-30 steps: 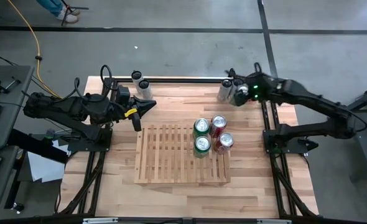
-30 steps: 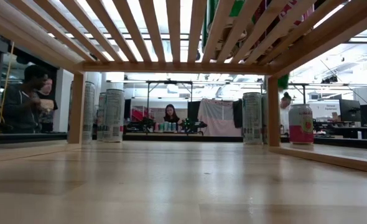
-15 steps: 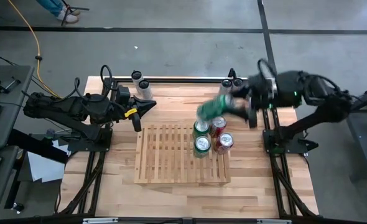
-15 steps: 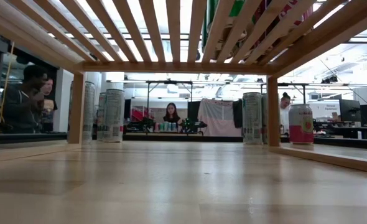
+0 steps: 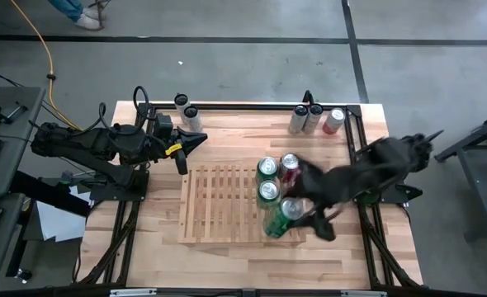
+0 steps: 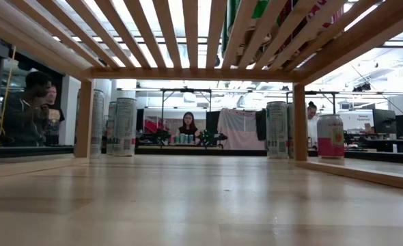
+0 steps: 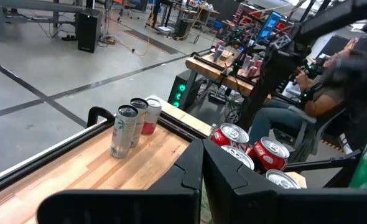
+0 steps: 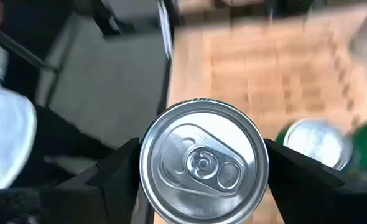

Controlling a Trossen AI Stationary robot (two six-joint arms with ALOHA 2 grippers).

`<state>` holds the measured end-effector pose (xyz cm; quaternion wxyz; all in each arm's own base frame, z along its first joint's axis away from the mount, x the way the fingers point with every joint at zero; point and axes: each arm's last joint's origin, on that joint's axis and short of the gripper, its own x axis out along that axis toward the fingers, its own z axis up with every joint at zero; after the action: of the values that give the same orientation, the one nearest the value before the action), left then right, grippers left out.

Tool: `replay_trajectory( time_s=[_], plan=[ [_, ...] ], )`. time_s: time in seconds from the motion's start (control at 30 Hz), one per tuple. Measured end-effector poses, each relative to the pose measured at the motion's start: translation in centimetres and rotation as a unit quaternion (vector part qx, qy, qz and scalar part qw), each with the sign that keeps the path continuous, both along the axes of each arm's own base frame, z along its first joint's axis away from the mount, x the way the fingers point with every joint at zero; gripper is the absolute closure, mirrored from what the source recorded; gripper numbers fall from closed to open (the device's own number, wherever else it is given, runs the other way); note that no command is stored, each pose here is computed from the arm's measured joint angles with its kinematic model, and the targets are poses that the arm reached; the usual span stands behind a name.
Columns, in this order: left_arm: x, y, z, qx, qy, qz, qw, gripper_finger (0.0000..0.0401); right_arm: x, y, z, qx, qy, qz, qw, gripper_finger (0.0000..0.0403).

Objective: Place canned beverage on shelf
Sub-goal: Put the green soda can on the shelf aligned with the other green soda cans

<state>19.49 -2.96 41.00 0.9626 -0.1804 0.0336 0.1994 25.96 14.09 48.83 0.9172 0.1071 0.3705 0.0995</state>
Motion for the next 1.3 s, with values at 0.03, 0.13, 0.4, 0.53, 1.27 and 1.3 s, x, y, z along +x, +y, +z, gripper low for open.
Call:
replay_trajectory(
  time_s=[0.03,0.13,0.4,0.53,1.27,1.3],
  plan=[
    [0.0,0.0,0.0,0.000,0.000,0.000,1.000,0.0401,0.5,0.4,-0.6,-0.002,0.023,-0.002,1.000,0.0125],
    [0.0,0.0,0.0,0.000,0.000,0.000,1.000,0.0401,1.9,1.3,-2.2,-0.006,0.072,-0.011,0.997,0.0125],
    [0.0,-0.1,0.0,0.038,0.016,-0.019,0.999,0.0401,4.0,2.7,-4.2,0.036,0.124,-0.092,0.987,0.0125],
    [0.0,-0.1,0.0,0.070,0.029,-0.026,0.997,0.0401,4.9,3.0,-5.3,0.062,0.135,-0.187,0.971,0.0125],
    [0.0,-0.1,0.0,0.106,0.042,-0.031,0.993,0.0401,5.5,5.0,-8.6,0.083,0.155,-0.392,0.903,0.0125],
    [0.0,-0.1,0.0,0.106,0.042,-0.031,0.993,0.0401,5.7,5.2,-8.8,0.081,0.159,-0.391,0.903,0.0125]
  ],
)
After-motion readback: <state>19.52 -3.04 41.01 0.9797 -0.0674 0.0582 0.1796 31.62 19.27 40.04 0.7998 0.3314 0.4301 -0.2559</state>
